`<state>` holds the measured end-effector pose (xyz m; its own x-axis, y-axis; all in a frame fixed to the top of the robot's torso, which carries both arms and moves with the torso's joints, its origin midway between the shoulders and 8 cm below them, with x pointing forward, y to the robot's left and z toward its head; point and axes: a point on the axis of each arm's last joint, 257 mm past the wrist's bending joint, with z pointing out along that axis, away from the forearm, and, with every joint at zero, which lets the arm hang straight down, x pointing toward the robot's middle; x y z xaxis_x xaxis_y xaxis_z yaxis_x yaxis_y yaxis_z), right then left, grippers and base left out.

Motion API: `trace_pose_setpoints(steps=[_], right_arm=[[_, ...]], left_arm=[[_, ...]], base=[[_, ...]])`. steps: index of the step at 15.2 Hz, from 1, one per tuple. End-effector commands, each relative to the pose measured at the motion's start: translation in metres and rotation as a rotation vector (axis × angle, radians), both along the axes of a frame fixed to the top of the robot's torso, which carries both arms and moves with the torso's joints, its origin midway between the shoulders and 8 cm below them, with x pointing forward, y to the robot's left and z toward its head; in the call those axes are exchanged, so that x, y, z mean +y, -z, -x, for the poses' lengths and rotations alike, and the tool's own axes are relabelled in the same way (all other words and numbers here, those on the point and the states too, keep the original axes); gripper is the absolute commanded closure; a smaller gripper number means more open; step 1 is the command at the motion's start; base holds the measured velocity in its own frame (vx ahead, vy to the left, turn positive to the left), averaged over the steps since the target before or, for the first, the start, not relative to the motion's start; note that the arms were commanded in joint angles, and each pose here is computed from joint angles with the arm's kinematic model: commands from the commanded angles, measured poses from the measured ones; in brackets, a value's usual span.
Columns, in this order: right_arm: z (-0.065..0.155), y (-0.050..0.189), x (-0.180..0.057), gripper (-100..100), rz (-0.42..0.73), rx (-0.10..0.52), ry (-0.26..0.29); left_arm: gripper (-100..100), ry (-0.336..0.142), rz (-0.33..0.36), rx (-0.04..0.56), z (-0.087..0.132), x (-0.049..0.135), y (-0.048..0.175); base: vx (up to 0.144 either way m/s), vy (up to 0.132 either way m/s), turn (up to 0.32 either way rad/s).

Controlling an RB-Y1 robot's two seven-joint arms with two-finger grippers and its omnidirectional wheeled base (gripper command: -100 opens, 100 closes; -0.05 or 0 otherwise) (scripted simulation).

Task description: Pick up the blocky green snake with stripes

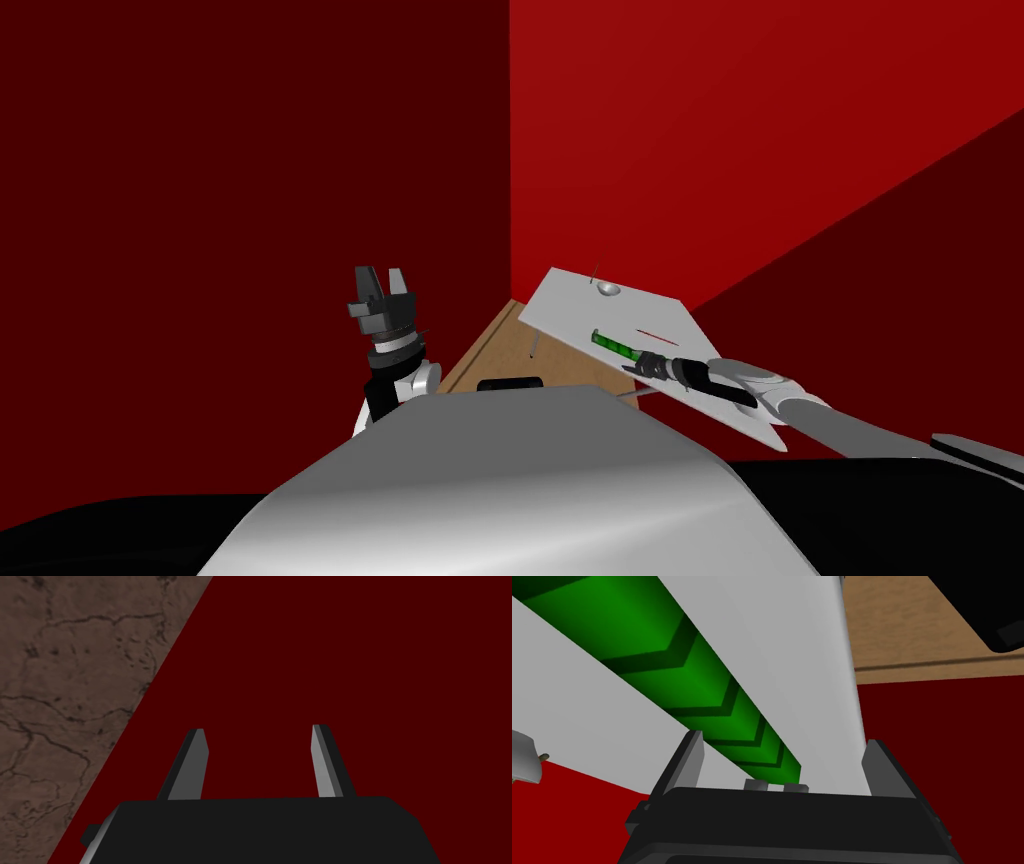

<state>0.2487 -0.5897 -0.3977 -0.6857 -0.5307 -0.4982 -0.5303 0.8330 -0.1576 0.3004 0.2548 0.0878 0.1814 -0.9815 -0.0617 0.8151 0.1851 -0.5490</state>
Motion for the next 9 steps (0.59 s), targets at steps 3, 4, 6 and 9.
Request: trace_pose_setpoints(steps=[3, 4, 6, 9], right_arm=[[0.052, 0.001, -0.051, -100, 0.119, 0.121, -0.024], [0.068, 0.002, -0.062, -100, 0.147, 0.162, -0.039], [0.106, 0.002, -0.088, -100, 0.205, 0.249, -0.047], [0.139, 0.003, -0.104, -100, 0.238, 0.323, -0.060]], left_arm=[[0, 0.000, 0.000, 0.000, 0.000, 0.000, 0.000], [0, 0.000, 0.000, 0.000, 0.000, 0.000, 0.000], [0, 0.000, 0.000, 0.000, 0.000, 0.000, 0.000], [0, 0.000, 0.000, 0.000, 0.000, 0.000, 0.000]], base=[[0.093, 0.027, 0.245], [0.110, 0.020, 0.211], [0.138, 0.030, 0.267], [0.111, 0.008, 0.177]])
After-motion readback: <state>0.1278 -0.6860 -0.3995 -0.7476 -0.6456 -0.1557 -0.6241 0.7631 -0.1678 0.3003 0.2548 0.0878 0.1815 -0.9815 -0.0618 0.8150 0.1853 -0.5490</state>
